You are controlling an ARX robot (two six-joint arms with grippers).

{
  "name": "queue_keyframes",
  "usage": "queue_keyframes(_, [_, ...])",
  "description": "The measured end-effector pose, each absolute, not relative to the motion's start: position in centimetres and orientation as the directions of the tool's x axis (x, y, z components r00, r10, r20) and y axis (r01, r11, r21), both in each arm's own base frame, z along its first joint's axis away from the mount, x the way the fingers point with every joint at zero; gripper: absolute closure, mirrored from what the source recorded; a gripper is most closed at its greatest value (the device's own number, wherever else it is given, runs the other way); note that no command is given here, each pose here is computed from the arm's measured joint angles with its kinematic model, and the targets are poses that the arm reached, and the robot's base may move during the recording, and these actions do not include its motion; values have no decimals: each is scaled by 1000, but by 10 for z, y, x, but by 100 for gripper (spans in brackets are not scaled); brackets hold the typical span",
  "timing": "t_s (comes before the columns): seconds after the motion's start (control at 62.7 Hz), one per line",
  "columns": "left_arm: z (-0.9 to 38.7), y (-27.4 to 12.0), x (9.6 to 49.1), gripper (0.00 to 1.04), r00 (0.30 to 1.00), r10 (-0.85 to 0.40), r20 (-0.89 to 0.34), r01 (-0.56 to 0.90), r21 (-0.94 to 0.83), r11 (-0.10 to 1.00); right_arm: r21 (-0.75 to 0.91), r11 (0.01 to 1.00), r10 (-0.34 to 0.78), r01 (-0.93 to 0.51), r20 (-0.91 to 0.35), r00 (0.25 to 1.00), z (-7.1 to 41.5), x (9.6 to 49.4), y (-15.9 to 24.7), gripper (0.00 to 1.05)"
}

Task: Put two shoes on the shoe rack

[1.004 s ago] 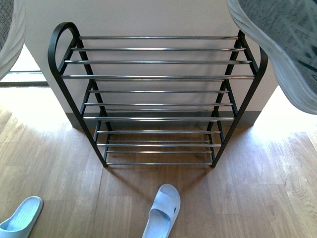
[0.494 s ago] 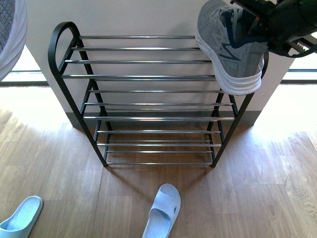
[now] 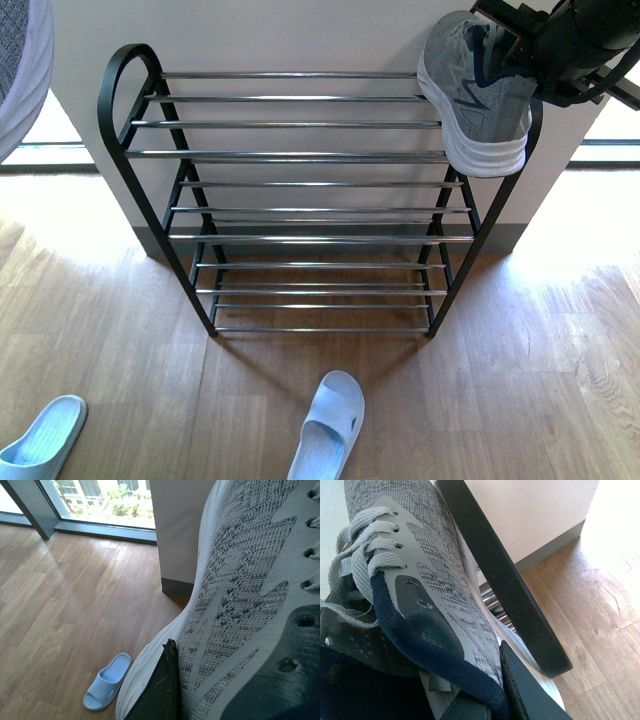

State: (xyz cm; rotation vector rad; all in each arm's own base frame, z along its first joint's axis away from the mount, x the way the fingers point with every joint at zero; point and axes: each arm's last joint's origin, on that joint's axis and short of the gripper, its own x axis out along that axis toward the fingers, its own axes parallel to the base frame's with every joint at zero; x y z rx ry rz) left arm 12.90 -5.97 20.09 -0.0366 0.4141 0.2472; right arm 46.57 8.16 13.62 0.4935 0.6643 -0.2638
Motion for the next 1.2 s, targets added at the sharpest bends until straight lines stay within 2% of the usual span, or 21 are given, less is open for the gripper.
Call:
queue_keyframes(0.096, [201,-60,129,103,886,230,-403,-245,15,969,349,860,-71,373,-642,764,136,466,81,103])
queue_keyframes(0.128, [201,-60,129,103,886,230,-403,-245,15,969,350,861,-70,368,-635,769,136,467,81,98])
queue_keyframes(0.383, [201,-60,129,103,886,231,-402,-245,15,969,394,875,-9,279,-565,825,154,443,77,58])
queue_keyframes(0.462, [201,-60,129,103,886,230,-403,-245,15,969,432,877,47,211,-515,856,175,422,74,40])
queue_keyframes(0.654, [201,-60,129,103,886,230,-403,-245,15,969,476,877,161,68,-423,892,207,365,62,8])
queue_keyframes(0.829, [201,-60,129,103,886,230,-403,-245,15,969,460,882,269,-98,-323,907,222,291,42,9])
queue_keyframes(0.957, [201,-60,129,103,886,230,-403,-245,15,969,390,903,289,-182,-238,927,224,242,23,9])
queue_keyframes(1.068, [201,-60,129,103,886,230,-403,-245,15,969,356,918,251,-173,-186,950,206,207,3,9])
queue_keyframes(1.196, [201,-60,129,103,886,230,-403,-245,15,969,354,924,220,-147,-176,959,195,200,-3,9])
